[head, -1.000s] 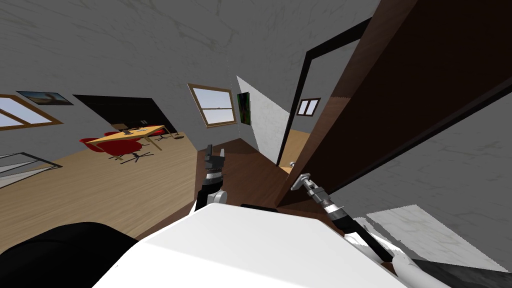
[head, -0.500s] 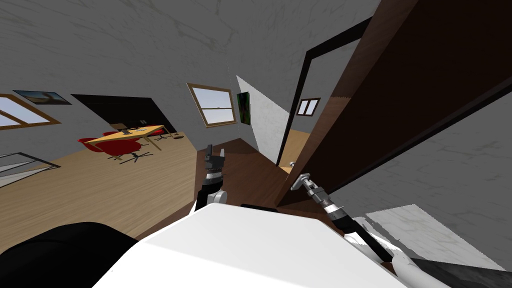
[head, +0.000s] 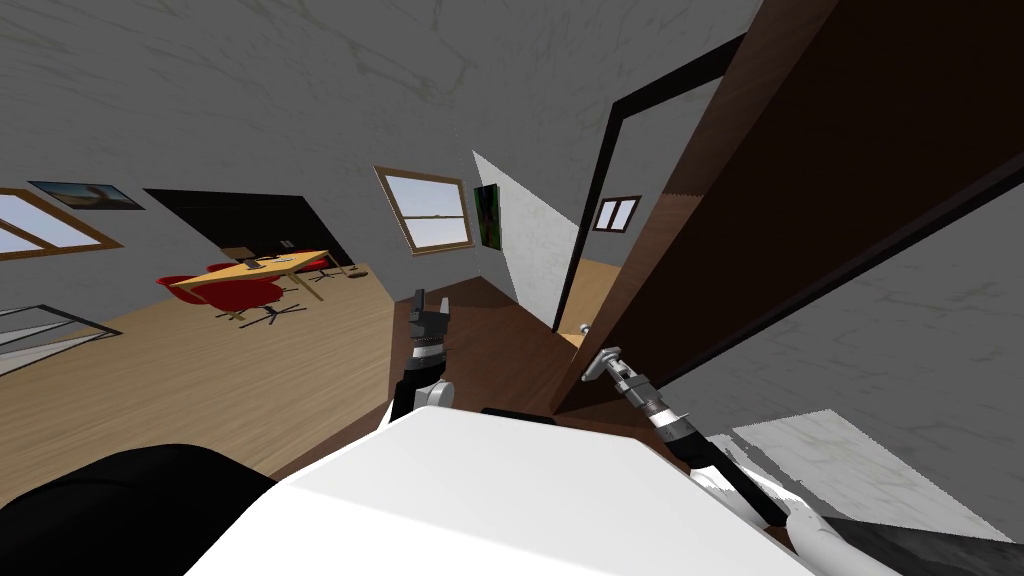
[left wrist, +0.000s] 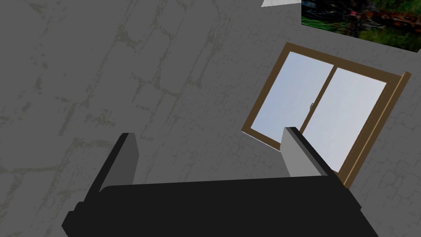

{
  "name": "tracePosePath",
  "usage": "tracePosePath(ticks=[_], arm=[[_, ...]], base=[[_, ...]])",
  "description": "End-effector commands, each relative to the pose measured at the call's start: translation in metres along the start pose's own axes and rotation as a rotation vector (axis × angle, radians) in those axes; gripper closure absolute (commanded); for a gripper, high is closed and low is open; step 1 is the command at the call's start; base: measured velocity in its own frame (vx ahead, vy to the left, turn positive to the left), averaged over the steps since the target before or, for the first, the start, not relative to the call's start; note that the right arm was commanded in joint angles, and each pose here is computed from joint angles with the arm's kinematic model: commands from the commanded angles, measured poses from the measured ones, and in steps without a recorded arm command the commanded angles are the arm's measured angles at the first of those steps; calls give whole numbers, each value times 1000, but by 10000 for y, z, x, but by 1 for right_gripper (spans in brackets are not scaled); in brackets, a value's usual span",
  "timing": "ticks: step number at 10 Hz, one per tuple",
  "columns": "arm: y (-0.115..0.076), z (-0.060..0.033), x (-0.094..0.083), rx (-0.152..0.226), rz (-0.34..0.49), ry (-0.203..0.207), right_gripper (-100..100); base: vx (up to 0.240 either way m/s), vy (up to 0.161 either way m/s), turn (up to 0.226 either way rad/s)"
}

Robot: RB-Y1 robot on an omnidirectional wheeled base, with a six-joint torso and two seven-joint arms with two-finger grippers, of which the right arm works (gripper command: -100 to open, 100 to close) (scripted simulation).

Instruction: Pull the door open

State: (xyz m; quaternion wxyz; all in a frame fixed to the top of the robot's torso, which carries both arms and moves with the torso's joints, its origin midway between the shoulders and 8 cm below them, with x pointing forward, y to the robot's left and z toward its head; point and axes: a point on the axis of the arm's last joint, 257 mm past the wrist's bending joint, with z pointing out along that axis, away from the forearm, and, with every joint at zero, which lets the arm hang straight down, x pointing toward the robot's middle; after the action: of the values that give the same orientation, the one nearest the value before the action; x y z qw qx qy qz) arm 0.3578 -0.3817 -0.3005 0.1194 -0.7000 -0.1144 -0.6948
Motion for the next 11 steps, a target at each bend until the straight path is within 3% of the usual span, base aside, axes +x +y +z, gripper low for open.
tracePosePath(ticks=[1, 11], arm=[[11, -4, 6, -1, -2, 1, 100], [6, -25, 5, 6, -1, 1, 100]], base=[[0, 0, 0], [0, -1, -2]])
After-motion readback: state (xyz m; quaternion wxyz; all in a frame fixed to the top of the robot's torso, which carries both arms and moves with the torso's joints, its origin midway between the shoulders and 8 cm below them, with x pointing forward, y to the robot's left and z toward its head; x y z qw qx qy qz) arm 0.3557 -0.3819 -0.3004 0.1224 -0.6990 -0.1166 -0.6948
